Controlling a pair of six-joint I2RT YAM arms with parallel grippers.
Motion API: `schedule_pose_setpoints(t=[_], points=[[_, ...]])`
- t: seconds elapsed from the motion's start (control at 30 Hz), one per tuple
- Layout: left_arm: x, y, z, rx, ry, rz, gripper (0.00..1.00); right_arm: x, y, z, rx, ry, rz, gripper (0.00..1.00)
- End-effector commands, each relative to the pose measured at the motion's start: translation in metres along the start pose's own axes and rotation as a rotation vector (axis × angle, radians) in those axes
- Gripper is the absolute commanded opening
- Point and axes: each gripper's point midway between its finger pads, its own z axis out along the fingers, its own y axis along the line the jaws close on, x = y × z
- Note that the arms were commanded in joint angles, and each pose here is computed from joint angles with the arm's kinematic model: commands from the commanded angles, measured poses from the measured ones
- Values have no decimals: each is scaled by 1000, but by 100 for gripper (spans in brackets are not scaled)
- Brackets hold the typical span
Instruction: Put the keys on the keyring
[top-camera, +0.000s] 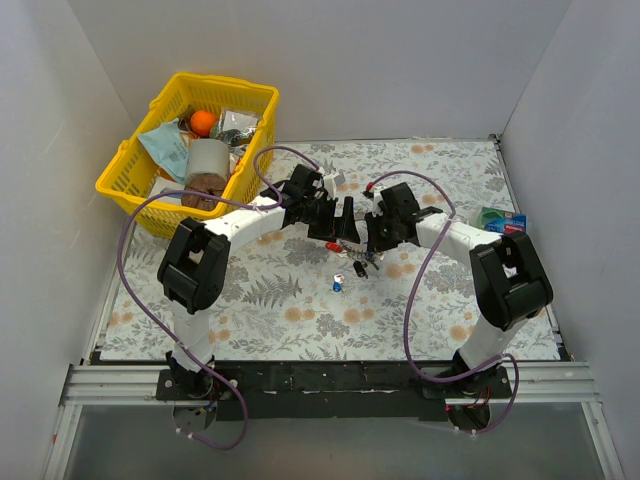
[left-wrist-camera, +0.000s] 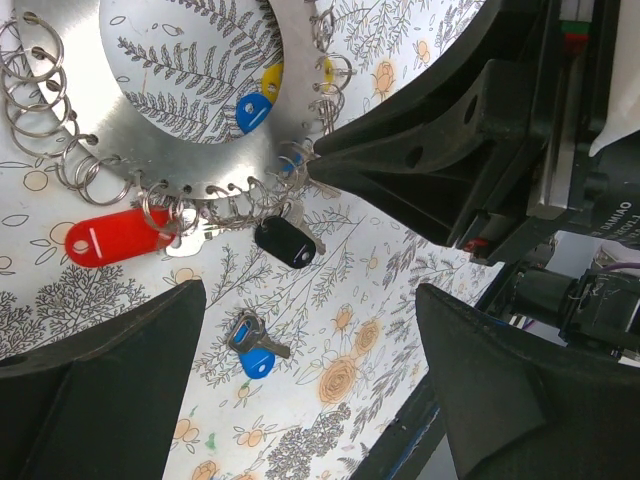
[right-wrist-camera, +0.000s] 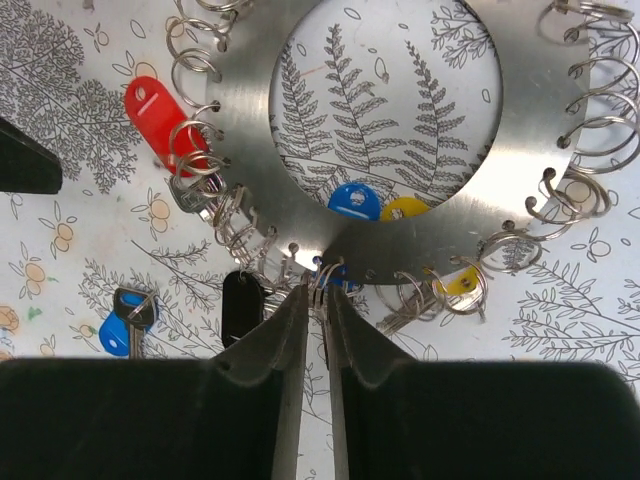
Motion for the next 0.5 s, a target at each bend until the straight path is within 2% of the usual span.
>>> schedule_pose_setpoints(t=[0.0, 0.17, 0.47], points=[[-11, -18, -15, 34, -43, 45, 86, -29, 7, -8, -24, -70, -8, 26], [-10, -18, -14, 34, -42, 47, 86, -38, 3, -19, 0, -117, 2, 40], [-10, -16, -12, 33, -38, 43, 86, -40, -19, -38, 20, -167, 75, 43]])
